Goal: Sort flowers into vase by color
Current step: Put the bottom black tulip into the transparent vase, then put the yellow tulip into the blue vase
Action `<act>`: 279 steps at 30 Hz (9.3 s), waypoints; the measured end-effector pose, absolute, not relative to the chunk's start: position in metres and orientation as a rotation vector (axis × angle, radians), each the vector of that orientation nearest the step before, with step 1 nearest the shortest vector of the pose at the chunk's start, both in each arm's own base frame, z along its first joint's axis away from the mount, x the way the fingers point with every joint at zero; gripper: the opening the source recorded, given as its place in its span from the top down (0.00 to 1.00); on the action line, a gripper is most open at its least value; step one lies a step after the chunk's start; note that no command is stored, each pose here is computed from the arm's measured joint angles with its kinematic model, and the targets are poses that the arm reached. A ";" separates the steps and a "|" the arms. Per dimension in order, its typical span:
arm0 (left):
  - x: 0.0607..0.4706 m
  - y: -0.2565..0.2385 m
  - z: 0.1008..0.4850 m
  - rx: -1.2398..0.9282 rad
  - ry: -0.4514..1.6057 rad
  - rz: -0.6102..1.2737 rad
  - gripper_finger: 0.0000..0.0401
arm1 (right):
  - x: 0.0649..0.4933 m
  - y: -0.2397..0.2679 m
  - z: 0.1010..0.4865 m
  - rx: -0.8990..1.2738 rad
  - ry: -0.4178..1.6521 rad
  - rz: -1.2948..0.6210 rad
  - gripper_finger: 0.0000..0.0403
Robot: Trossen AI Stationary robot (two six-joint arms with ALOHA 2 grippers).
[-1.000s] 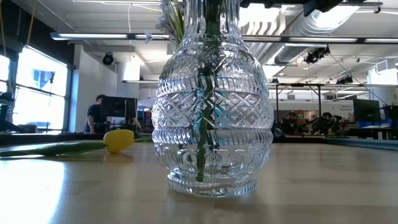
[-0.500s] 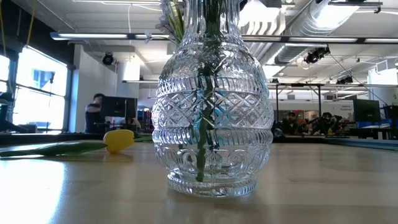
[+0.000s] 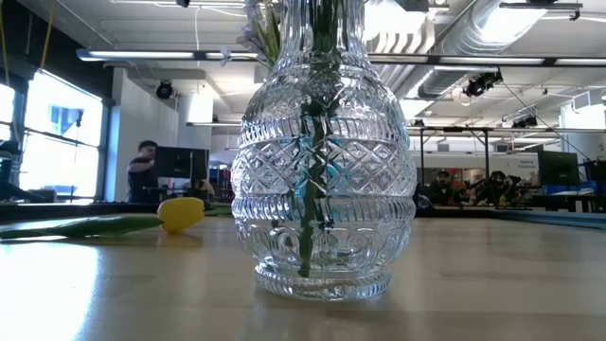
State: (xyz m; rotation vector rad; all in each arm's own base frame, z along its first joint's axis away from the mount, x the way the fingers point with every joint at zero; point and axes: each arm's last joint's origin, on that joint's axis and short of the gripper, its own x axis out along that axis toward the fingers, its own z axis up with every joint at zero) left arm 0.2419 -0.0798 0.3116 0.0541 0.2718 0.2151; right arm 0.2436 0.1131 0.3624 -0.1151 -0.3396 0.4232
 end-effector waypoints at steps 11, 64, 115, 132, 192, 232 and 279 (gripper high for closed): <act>0.241 -0.096 0.302 0.072 0.304 0.247 0.63 | 0.256 0.140 0.345 -0.135 -0.362 0.558 1.00; 0.241 -0.096 0.301 0.054 0.305 0.265 0.63 | 0.292 0.119 0.302 -0.013 -0.048 0.496 0.36; 0.196 -0.124 0.232 -0.459 0.998 0.260 0.63 | 0.245 0.083 0.268 0.041 0.633 -0.077 0.36; 0.222 -0.126 0.136 -0.346 1.382 0.452 0.75 | 0.244 0.095 0.272 0.007 0.580 -0.032 0.36; 0.309 -0.081 0.243 0.157 0.200 0.295 0.99 | 0.319 0.064 0.282 -0.164 0.121 0.047 0.89; 0.263 -0.106 0.238 0.153 0.386 0.496 0.72 | 0.307 -0.001 0.398 -0.133 0.450 -0.163 1.00; 0.263 -0.106 0.238 0.143 0.383 0.496 0.72 | 0.326 -0.003 0.389 -0.144 0.445 -0.120 0.70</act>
